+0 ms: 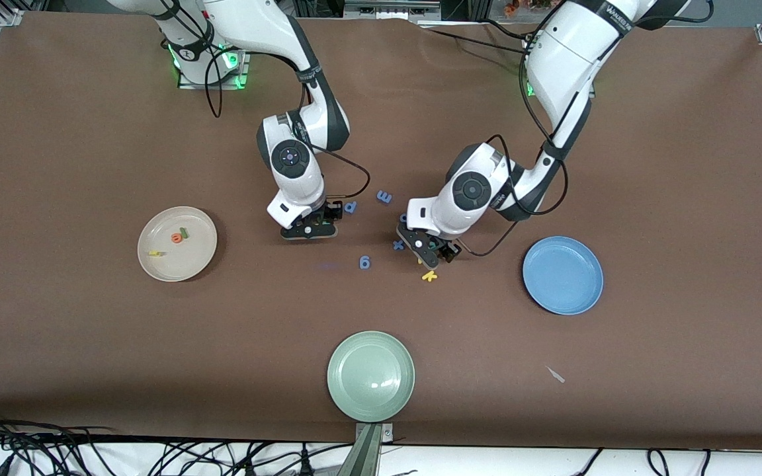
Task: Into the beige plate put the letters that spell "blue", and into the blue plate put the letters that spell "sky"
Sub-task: 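Grasp the green b with the right gripper while the left gripper grasps a blue letter, then place the green b on the beige plate while the left gripper drops its letter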
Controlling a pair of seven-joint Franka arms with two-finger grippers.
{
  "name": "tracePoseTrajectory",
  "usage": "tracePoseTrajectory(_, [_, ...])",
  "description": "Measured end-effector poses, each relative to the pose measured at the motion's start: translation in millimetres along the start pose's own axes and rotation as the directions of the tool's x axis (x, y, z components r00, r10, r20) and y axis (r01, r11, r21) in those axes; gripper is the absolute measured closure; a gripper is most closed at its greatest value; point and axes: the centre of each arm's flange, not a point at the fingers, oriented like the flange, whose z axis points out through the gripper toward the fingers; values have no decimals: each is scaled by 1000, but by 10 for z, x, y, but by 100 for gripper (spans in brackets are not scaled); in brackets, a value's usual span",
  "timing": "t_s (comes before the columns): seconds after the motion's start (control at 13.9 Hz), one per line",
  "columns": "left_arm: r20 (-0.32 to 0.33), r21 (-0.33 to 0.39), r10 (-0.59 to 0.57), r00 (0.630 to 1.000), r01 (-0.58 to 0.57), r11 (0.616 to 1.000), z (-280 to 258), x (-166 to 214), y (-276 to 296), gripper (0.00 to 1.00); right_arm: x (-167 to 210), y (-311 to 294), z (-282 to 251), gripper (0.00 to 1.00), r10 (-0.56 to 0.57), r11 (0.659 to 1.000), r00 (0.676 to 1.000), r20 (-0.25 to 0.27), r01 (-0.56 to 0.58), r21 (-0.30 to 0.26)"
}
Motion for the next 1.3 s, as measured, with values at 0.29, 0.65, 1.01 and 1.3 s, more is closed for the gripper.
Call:
tracePoseTrajectory(0.29, [11, 33, 39, 999, -39, 999, 7, -11, -23, 29, 12, -9, -28, 69, 0, 1000, 1000, -5, 0, 4])
tracePoseTrajectory(0.65, [12, 50, 53, 999, -53, 997, -15, -13, -72, 66, 212, 220, -228, 73, 17, 1000, 1000, 10, -17, -7])
tracePoseTrajectory(1.01, [27, 59, 43, 999, -44, 997, -84, -33, -176, 74, 641, 1376, -745, 73, -25, 998, 994, 103, 31, -53])
tracePoseTrajectory(1.3, [80, 74, -10, 997, 4, 997, -610, -52, -511, 74, 792, 2376, -784, 73, -11, 999, 986, 168, 19, -45])
